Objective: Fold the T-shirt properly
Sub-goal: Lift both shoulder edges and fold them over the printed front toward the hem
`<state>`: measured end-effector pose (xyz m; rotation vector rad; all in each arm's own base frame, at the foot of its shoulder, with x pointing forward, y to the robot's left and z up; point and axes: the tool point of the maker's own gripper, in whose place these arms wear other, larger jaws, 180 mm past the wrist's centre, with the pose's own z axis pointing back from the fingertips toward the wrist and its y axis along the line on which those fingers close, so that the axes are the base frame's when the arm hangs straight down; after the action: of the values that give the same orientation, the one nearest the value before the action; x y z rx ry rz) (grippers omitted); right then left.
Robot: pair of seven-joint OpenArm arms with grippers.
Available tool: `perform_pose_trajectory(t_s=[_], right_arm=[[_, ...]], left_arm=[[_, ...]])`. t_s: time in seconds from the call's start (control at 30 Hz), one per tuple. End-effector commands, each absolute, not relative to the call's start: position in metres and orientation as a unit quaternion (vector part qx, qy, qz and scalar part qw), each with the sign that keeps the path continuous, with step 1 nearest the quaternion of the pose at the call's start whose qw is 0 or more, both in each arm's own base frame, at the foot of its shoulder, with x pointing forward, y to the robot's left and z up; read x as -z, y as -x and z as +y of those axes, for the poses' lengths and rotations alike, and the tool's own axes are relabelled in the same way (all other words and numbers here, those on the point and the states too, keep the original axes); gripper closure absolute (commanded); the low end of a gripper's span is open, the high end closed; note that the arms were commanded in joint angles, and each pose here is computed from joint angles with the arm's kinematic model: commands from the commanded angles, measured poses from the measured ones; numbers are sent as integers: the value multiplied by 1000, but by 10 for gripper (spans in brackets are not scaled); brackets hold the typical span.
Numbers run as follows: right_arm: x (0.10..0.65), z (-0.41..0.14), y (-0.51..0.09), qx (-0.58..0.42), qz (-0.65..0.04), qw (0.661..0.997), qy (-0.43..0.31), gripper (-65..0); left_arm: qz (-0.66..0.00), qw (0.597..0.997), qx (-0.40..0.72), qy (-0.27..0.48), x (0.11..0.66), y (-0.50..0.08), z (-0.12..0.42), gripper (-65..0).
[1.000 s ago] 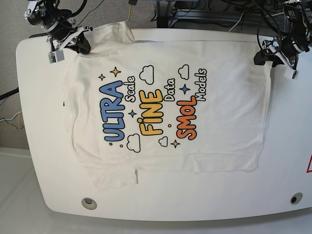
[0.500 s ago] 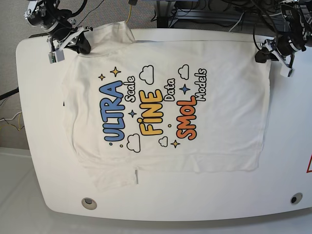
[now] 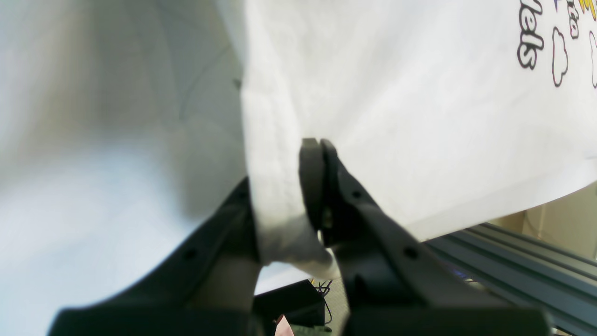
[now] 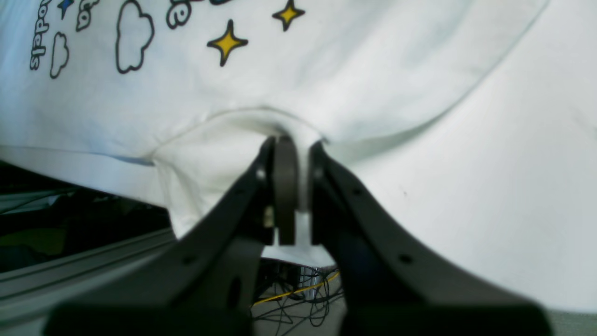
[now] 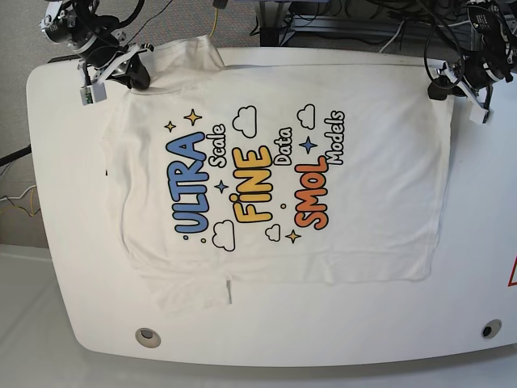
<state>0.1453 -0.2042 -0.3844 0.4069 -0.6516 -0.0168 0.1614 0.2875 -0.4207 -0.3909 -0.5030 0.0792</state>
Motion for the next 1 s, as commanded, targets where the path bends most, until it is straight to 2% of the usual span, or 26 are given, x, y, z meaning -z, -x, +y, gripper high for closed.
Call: perform_pose_trajectory(t_s=[0.0,0.37,0.97], right_arm=[[373,-206,-152,-1,-339,919,-199,0],[366,-205,-163,-7,-354,914,-198,0],[351,-200,-174,-28,-372,908,-192,0]], left_arm=[[-210,965,-31,155,420,-147,309,-27],[-246,962,-4,118,390,-163,318,-26],[-287,950,3,124,376,-196,313,-26]])
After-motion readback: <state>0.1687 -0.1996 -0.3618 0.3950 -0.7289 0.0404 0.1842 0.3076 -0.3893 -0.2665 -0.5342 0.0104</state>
